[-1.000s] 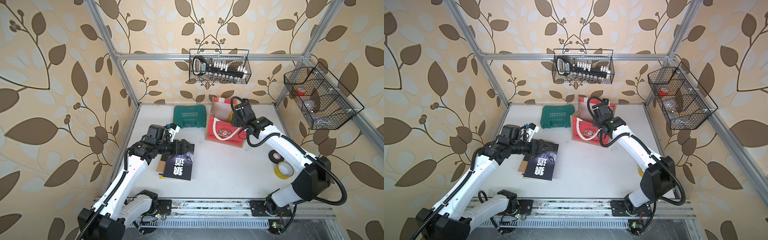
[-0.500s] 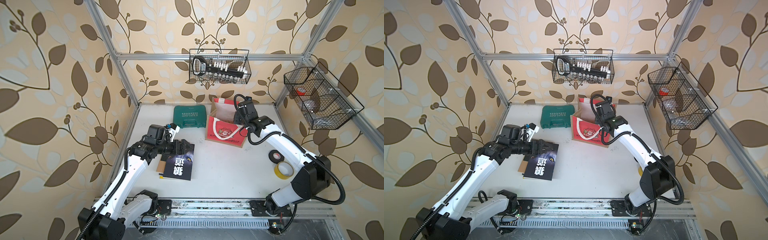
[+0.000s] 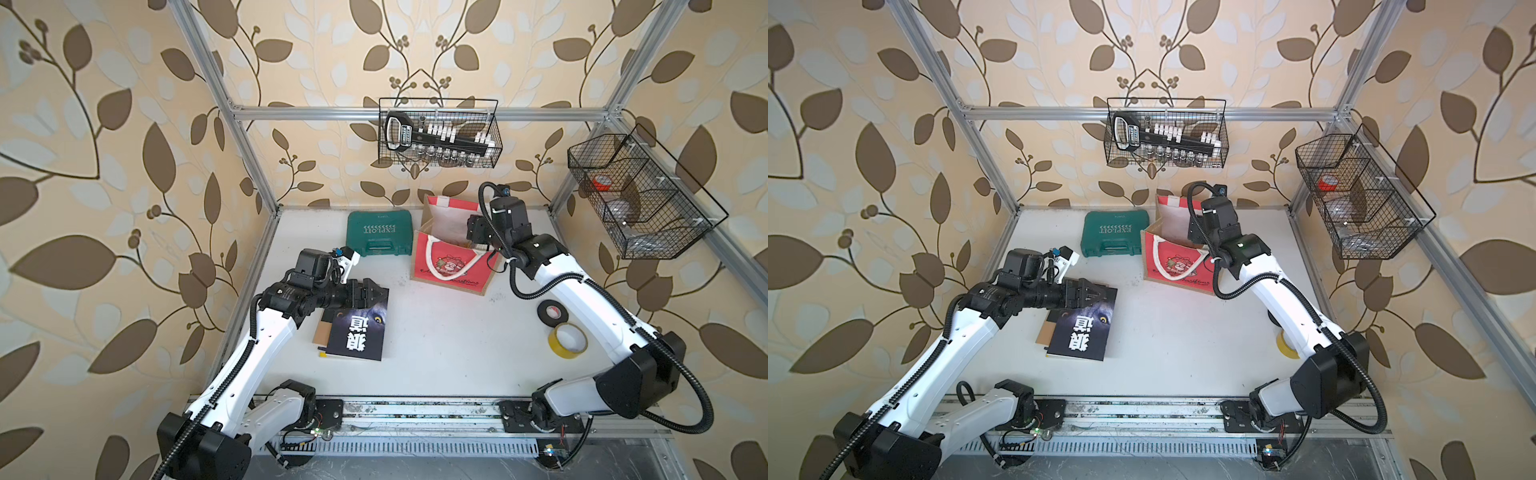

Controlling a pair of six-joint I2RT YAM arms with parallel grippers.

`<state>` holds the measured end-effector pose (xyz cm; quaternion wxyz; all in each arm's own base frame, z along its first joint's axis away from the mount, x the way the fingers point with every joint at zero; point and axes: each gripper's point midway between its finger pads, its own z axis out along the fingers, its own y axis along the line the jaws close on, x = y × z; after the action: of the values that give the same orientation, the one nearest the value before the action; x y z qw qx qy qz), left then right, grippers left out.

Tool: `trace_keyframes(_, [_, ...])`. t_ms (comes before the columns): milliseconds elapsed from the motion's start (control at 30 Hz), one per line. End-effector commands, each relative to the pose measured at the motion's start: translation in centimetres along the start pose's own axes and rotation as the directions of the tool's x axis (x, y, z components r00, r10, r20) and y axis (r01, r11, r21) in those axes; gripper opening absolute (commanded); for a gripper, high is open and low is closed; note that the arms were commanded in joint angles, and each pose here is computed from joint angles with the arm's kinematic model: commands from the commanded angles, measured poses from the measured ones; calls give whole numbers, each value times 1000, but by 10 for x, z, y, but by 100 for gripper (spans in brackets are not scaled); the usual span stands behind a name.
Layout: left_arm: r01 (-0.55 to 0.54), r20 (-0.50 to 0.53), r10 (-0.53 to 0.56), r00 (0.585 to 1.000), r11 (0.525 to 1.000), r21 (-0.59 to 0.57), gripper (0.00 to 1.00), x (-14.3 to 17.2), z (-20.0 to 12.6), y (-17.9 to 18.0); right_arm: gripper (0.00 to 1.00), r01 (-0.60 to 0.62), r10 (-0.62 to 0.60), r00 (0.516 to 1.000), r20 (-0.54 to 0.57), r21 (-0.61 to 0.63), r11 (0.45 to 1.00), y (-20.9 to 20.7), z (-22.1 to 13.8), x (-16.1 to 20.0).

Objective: Put the books into the canvas bag
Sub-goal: Place the book in the canvas bag, then pick up the book from the book.

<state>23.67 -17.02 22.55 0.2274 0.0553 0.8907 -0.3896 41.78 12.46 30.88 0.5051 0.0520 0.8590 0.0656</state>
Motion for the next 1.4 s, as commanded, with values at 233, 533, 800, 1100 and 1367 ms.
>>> trace_keyframes(233, [93, 94, -70, 993, 957, -273, 99, -18, -13, 42, 99, 208, -226, 973, 39, -569, 796, 129, -83, 35])
trace_keyframes(533, [256, 163, -206, 965, 882, -396, 99, -8, -23, 80, 99, 75, -280, 950, -141, -765, 640, 195, -102, 147])
trace_keyframes(800, [357, 160, -319, 934, 838, -412, 99, 5, -22, 104, 99, -69, -260, 918, -299, -767, 638, 209, -78, 204])
trace_keyframes(1100, [392, 117, -376, 919, 846, -362, 99, 15, -5, 106, 99, -205, -277, 836, -474, -738, 643, 221, -43, 247])
trace_keyframes(1367, [421, 82, -419, 904, 841, -339, 99, 25, 9, 112, 99, -273, -251, 806, -536, -713, 646, 221, -8, 263])
